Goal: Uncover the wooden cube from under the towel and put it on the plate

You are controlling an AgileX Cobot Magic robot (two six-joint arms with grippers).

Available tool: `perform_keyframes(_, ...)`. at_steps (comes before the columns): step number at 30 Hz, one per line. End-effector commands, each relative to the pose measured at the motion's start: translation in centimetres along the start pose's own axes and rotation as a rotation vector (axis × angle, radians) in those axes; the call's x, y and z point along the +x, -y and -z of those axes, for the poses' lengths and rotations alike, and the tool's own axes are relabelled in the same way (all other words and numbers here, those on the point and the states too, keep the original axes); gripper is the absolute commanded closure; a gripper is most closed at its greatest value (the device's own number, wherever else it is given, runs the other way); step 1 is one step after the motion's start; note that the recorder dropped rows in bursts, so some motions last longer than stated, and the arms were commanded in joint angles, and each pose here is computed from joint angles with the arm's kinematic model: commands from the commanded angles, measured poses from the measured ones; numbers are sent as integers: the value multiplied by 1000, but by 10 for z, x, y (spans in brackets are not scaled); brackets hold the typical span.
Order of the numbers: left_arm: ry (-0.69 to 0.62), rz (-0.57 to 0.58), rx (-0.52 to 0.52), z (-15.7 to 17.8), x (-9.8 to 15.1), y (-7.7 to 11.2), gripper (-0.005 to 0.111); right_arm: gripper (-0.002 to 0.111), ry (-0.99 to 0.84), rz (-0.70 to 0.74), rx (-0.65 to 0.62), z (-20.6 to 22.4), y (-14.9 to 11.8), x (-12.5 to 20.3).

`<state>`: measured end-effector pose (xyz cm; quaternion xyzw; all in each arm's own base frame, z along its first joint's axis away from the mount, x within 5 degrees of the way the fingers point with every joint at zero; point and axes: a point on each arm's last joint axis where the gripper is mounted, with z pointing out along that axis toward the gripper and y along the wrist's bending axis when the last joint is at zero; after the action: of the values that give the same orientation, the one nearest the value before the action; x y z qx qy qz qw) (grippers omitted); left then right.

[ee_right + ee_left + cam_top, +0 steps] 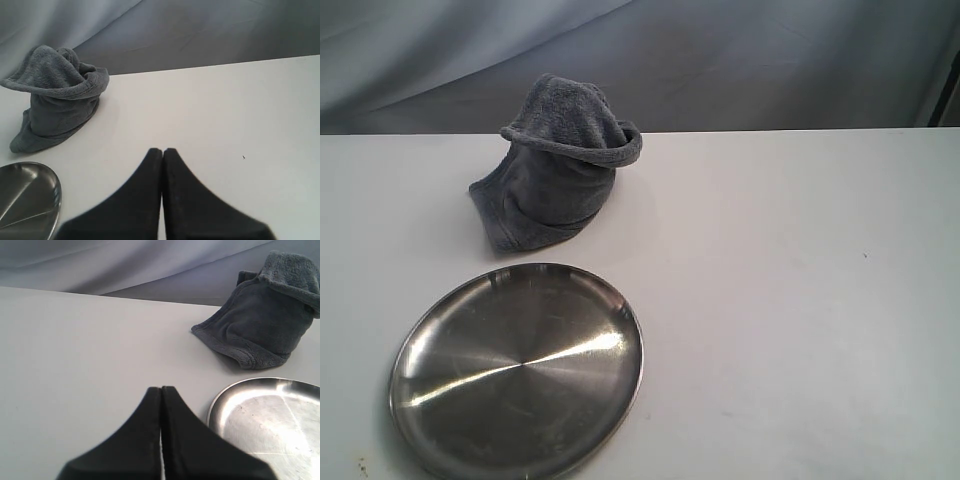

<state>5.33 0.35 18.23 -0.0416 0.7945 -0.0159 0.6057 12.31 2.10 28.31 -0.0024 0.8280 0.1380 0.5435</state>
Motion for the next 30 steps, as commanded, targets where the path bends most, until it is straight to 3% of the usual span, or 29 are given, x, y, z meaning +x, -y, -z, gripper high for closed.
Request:
perform_keyframes(1, 4, 7, 9, 0, 1, 0, 107, 108, 27, -1, -8, 2, -2, -4)
perform_keyframes(9, 4, 7, 9, 0, 1, 0, 107, 108, 25, -35, -21, 2, -2, -3)
perform_keyframes(21, 4, 7, 9, 0, 1, 0, 107, 108, 40, 26, 108, -15, 9, -19)
perform_keyframes(30, 4, 7, 9, 0, 1, 0, 107, 108, -66, 273, -110, -96, -49, -41)
